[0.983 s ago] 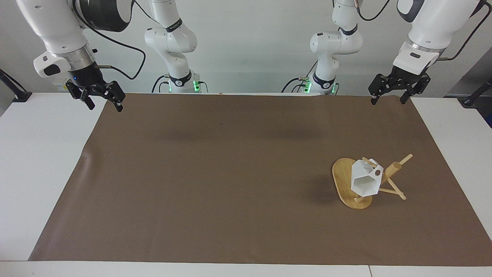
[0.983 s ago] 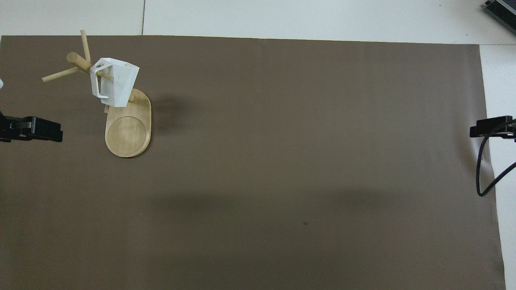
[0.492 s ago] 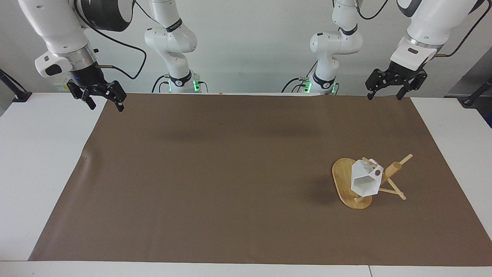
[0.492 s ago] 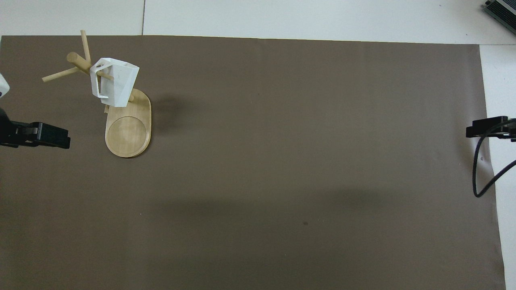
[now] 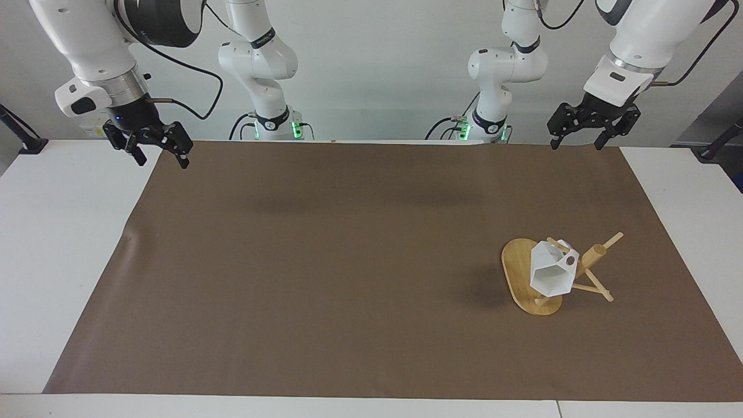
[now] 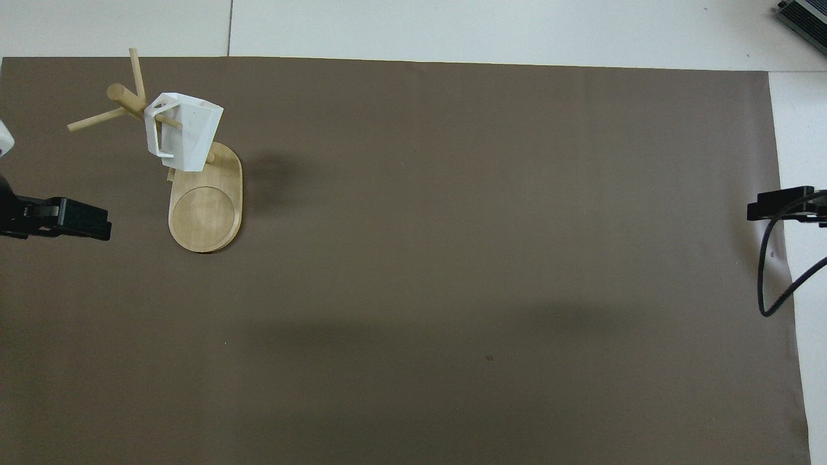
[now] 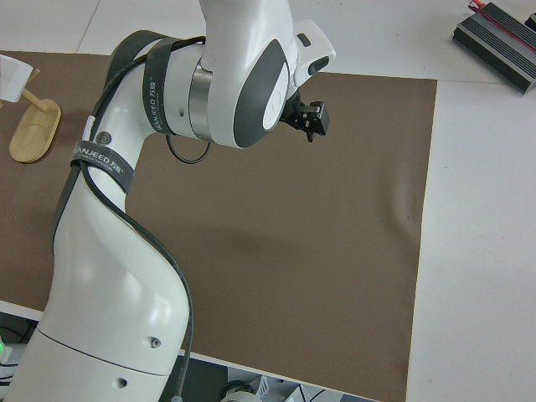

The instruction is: Hang cup on rack

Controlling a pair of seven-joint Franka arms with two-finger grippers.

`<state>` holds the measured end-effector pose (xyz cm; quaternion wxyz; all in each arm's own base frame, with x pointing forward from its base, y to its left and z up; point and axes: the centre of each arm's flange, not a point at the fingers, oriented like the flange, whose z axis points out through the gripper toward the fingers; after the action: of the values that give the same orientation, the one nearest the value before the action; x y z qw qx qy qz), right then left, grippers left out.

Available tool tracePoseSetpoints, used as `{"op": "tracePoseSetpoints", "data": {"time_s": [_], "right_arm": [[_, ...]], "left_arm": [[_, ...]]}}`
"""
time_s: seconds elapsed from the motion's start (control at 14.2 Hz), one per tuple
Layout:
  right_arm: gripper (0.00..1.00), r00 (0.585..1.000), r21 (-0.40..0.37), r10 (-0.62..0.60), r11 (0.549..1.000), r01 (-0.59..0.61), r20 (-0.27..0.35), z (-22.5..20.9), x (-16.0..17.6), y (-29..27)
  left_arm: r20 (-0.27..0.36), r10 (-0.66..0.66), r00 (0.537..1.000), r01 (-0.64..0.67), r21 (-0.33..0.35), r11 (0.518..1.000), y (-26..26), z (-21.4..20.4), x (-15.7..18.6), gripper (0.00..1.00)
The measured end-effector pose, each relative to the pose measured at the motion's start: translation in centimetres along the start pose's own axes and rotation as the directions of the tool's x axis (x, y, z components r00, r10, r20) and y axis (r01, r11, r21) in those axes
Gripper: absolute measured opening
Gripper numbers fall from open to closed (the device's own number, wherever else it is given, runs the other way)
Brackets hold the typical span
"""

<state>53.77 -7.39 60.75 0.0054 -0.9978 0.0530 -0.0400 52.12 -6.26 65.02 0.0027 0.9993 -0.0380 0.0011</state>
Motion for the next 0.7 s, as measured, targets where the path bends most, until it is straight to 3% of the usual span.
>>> {"op": "tracePoseSetpoints", "data": {"time_s": [0.7], "right_arm": [[1.00, 1.000, 0.000, 0.000, 1.000, 0.000, 0.000, 0.00, 0.00, 0.00]], "left_arm": [[-0.020, 0.002, 1.000, -0.002, -0.012, 1.000, 0.20, -0.18, 0.21, 1.00]]}}
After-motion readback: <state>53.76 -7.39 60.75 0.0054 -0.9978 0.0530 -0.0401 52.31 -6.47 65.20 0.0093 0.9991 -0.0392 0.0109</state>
